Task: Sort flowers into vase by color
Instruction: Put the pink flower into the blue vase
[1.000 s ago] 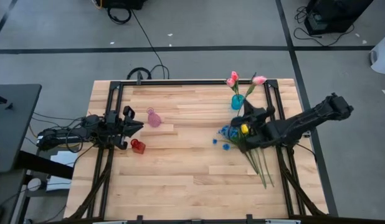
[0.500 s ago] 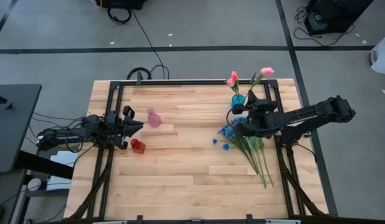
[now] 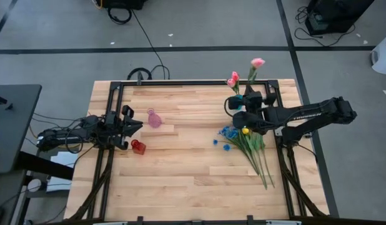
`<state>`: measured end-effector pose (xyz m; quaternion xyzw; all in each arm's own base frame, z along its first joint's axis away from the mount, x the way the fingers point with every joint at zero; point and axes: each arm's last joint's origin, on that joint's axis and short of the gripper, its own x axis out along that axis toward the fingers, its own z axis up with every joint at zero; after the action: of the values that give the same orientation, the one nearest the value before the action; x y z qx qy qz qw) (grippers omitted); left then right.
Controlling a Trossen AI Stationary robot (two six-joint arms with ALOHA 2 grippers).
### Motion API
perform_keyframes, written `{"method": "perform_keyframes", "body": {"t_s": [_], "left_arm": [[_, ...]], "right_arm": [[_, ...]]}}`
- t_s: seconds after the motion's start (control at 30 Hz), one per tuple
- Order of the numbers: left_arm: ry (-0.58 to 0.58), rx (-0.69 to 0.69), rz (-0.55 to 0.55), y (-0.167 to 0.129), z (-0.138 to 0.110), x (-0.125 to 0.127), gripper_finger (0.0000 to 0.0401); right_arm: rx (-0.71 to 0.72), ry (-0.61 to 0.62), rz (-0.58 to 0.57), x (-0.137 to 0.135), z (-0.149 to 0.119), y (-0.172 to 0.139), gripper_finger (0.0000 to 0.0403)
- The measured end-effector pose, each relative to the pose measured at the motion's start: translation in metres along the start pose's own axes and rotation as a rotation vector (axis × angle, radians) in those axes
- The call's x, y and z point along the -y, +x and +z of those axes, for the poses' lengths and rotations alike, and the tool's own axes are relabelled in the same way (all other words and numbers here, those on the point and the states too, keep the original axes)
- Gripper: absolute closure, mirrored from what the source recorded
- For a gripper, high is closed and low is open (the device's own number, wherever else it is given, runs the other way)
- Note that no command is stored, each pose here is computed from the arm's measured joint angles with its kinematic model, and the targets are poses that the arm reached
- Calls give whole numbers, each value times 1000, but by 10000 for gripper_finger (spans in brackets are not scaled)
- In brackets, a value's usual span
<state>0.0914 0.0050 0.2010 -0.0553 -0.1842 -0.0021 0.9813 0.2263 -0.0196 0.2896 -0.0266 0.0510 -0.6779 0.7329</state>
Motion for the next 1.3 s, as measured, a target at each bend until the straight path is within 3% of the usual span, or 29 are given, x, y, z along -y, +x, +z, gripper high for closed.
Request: {"method": "perform_keyframes", "body": {"t_s": [0.23,0.43,0.53,0.7,1.07,1.3], "left_arm": [[1,7,2,0,1,0,345],[1,14,2,0,1,0,345],[1,4,3,0,0,0,345],[-4,-5,4,0,-1,0,345],[-53,-9,-6,0,-1,0,345],[-55,-12,-14,0,-1,0,345]], "right_arm": [[-110,18,102,8,21,20,402],[-60,41,217,22,53,31,402],[-65,57,281,33,56,34,402],[-92,61,333,46,26,33,402],[103,160,358,55,-35,33,402],[89,129,337,56,-48,34,402]]}}
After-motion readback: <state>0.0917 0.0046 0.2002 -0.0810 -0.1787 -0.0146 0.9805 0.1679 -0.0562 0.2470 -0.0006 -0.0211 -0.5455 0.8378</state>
